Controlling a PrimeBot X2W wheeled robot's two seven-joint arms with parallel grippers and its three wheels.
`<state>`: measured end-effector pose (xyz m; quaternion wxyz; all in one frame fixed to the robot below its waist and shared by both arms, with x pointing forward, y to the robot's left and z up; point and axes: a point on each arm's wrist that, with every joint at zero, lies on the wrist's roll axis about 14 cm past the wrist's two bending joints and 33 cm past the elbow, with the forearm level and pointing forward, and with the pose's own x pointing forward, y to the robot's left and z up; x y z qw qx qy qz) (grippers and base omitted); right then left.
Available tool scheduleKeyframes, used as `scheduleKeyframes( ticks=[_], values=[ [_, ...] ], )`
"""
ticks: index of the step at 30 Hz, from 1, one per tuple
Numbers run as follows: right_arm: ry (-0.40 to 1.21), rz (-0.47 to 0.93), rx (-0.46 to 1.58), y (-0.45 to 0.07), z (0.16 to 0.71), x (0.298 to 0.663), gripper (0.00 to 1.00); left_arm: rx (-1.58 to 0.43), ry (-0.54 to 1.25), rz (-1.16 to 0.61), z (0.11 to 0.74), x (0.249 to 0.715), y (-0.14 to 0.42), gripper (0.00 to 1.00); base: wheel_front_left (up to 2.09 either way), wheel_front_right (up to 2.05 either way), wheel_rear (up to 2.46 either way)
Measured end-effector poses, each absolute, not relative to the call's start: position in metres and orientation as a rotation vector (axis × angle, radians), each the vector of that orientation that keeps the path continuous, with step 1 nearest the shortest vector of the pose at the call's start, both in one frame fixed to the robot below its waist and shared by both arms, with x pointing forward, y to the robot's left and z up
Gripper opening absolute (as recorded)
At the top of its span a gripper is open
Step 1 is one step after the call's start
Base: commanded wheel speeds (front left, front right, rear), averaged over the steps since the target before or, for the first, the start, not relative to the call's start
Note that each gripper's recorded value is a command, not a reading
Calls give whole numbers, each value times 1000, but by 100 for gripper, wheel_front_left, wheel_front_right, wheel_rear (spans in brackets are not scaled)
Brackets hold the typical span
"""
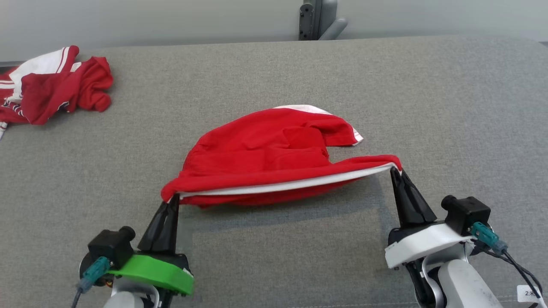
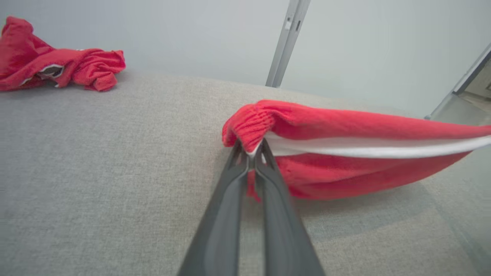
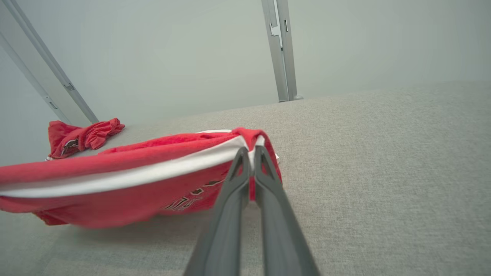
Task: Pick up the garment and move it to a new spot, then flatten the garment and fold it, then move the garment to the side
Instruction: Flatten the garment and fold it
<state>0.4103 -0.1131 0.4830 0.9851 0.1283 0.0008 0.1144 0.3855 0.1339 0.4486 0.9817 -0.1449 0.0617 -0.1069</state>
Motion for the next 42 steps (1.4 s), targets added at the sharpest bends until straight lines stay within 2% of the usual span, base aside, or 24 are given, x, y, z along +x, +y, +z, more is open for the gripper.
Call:
scheduleKeyframes(
  ticks=[6, 14, 20, 24, 30, 36, 42],
  values=[
    [-156, 234, 286, -117, 536, 409, 0, -359, -133, -244, 532, 390, 132, 0, 0, 0, 0],
    [-352, 237, 362, -127, 601, 386, 0, -478, -391, -336, 622, 368, 119, 0, 0, 0, 0],
    [-462, 211, 385, -148, 636, 365, 0, -527, -496, -449, 673, 352, 106, 0, 0, 0, 0],
    [-474, 209, 358, -157, 647, 363, 0, -473, -511, -516, 694, 356, 99, 0, 0, 0, 0],
    [-447, 259, 254, -149, 657, 401, 0, -459, -432, -599, 707, 403, 80, 0, 0, 0, 0],
    [-490, 324, 168, -131, 689, 473, 0, -331, -376, -621, 728, 487, 70, 0, 0, 0, 0],
    [-603, 300, 159, -130, 731, 543, 0, -189, -370, -604, 752, 568, 60, 0, 0, 0, 0]
  ],
)
